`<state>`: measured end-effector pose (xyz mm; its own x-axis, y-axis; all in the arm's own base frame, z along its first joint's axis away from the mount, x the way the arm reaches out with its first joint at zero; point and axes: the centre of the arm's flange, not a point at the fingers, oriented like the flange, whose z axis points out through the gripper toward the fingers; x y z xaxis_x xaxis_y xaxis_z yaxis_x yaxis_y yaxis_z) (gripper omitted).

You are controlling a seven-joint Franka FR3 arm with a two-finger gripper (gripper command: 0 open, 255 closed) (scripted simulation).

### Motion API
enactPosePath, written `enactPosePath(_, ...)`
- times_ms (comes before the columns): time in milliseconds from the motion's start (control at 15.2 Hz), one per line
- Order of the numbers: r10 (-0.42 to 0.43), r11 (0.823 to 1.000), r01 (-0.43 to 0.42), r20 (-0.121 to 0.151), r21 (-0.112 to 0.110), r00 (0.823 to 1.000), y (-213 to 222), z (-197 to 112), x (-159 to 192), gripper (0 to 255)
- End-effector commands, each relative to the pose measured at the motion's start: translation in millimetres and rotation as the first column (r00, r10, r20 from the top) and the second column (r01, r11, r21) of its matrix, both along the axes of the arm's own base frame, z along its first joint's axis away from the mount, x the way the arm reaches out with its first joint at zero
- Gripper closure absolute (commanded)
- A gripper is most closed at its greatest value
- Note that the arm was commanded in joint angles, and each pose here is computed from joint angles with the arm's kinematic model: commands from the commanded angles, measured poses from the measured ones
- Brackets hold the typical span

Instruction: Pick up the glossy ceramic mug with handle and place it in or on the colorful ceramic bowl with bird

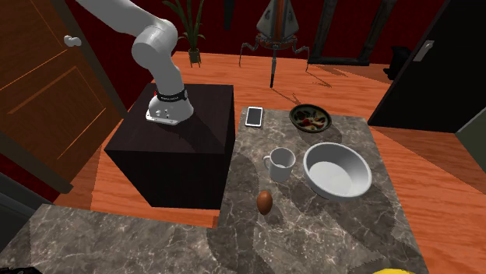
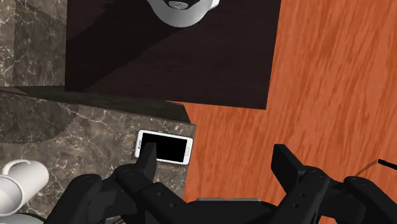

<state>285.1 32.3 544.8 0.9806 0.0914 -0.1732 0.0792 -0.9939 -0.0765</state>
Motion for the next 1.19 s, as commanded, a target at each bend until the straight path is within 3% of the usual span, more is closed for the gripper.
enactPosePath(0,0.000,1.000,0.000,0.000,0.000,1.000,0.0,0.0,0.0,0)
enactPosePath(1122,-0.002,1.000,0.002,0.028,-0.001,1.000,-167.3,-120.6,82.9,0)
